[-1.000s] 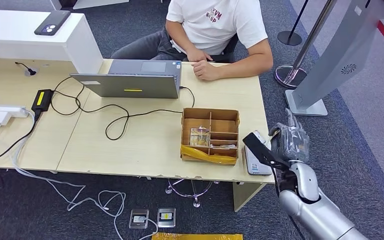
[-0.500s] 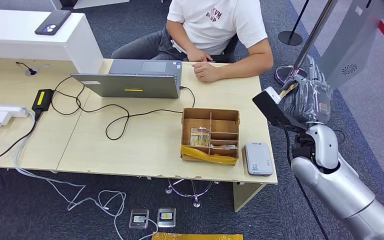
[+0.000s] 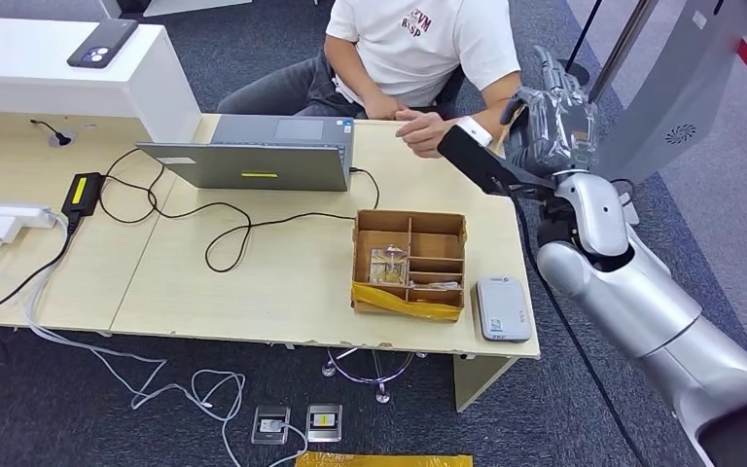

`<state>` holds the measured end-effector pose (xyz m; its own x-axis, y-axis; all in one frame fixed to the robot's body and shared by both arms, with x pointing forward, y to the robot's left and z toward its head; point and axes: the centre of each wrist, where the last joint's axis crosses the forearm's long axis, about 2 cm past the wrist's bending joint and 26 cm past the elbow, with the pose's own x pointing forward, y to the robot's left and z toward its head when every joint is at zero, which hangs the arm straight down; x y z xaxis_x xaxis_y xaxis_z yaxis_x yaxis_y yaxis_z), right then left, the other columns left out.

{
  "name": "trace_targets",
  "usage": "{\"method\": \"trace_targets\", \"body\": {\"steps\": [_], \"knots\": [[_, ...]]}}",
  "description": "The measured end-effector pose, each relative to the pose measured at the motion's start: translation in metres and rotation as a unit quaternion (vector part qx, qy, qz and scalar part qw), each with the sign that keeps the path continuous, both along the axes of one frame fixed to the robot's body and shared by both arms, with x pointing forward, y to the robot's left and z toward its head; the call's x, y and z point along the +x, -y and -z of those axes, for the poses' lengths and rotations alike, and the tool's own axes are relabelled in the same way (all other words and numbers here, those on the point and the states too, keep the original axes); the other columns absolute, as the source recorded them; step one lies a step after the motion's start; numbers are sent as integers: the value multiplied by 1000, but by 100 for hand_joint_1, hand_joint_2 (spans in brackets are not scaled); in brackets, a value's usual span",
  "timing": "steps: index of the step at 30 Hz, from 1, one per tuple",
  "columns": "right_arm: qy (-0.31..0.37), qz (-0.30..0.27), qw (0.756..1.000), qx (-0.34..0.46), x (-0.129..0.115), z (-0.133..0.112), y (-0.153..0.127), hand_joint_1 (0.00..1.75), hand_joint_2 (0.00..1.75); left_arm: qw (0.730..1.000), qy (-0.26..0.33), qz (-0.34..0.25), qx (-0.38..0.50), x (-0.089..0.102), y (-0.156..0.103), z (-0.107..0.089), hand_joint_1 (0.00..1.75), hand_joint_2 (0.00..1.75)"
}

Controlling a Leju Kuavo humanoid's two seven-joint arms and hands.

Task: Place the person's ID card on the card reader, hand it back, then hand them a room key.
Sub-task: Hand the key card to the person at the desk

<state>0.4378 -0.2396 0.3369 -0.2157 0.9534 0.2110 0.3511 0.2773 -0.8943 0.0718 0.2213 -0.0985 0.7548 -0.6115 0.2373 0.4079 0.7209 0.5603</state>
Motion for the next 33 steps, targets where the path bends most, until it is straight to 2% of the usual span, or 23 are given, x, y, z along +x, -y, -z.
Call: {"method": "trace_targets", "body": {"steps": [5,11,26,27,30,31,33], "knots": [[-28,3,1000,-10,18,5,-20,175,175,1000,3,12,2,0,1,0,0,0],[-66,26,997,-20,32,17,-31,175,175,1000,4,23,5,0,-1,0,0,0],[-92,59,993,-40,42,39,-30,175,175,999,5,39,9,-2,-2,0,0,0],[-93,59,993,-41,42,39,-29,154,175,999,5,39,9,-2,-2,0,0,0],[-94,61,993,-45,42,41,-28,27,175,999,5,39,10,-2,-2,1,0,0],[-95,61,993,-46,42,42,-28,3,175,999,5,39,10,-2,-2,1,0,0],[-94,63,992,-47,42,43,-28,0,175,999,5,40,10,-2,-2,1,0,0]]}}
